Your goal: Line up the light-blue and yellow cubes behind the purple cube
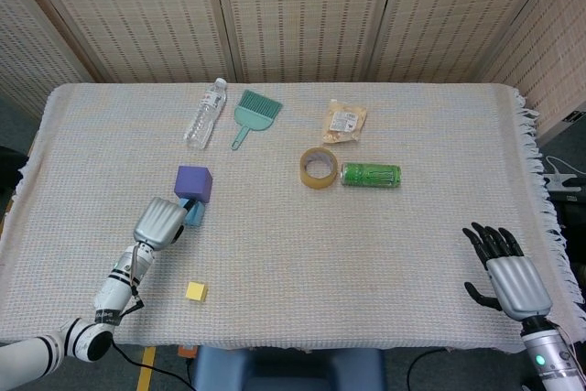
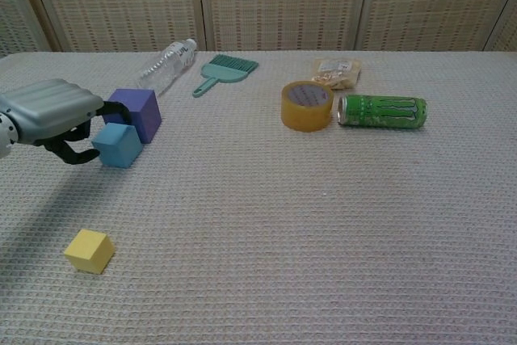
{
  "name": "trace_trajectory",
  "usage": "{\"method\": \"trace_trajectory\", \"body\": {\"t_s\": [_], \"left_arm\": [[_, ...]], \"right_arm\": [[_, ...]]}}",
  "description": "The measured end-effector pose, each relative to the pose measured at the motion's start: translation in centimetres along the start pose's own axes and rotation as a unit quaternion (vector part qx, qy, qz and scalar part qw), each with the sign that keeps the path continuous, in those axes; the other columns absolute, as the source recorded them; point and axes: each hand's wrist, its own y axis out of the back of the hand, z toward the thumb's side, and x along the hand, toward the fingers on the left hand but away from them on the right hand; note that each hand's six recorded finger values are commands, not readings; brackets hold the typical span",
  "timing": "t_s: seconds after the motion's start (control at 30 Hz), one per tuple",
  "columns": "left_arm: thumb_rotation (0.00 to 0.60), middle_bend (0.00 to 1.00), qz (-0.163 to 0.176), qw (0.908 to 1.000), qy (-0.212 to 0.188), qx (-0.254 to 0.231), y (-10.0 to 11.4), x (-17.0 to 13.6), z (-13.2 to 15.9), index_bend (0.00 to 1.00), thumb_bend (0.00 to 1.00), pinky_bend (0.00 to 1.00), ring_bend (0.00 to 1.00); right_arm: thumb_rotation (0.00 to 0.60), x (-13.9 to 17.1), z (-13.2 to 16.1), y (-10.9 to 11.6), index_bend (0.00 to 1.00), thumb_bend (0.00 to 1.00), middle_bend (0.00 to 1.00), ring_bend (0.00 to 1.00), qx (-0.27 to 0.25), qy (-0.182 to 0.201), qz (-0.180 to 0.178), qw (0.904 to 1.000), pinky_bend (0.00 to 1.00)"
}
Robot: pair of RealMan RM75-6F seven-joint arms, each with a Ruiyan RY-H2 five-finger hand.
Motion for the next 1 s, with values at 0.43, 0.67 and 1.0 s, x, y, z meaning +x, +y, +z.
{"method": "trace_trajectory", "body": {"t_s": [0.43,0.67,1.0], "left_arm": [[0.600,1.00,-0.021,0.9997,-0.016,0.003,-1.7,-3.5,0.9,0.34,0.41,1.00,1.00],[0.600,1.00,-0.038,0.9992,-0.008,0.009,-2.7,-3.0,0.6,0.29,0.41,1.00,1.00],[0.600,1.00,-0.039,0.9992,-0.012,-0.002,-2.9,-3.0,0.8,0.25,0.41,1.00,1.00]], "right_arm": [[0.524,0.3,0.3,0.0,0.00,0.07,0.00,0.00,-0.001,0.007,0.001,1.0000,0.00],[0.524,0.2,0.1,0.2,0.00,0.07,0.00,0.00,-0.002,0.003,-0.002,1.0000,0.00],[0.525,0.1,0.1,0.0,0.00,0.07,0.00,0.00,-0.001,0.001,-0.001,1.0000,0.00]]}}
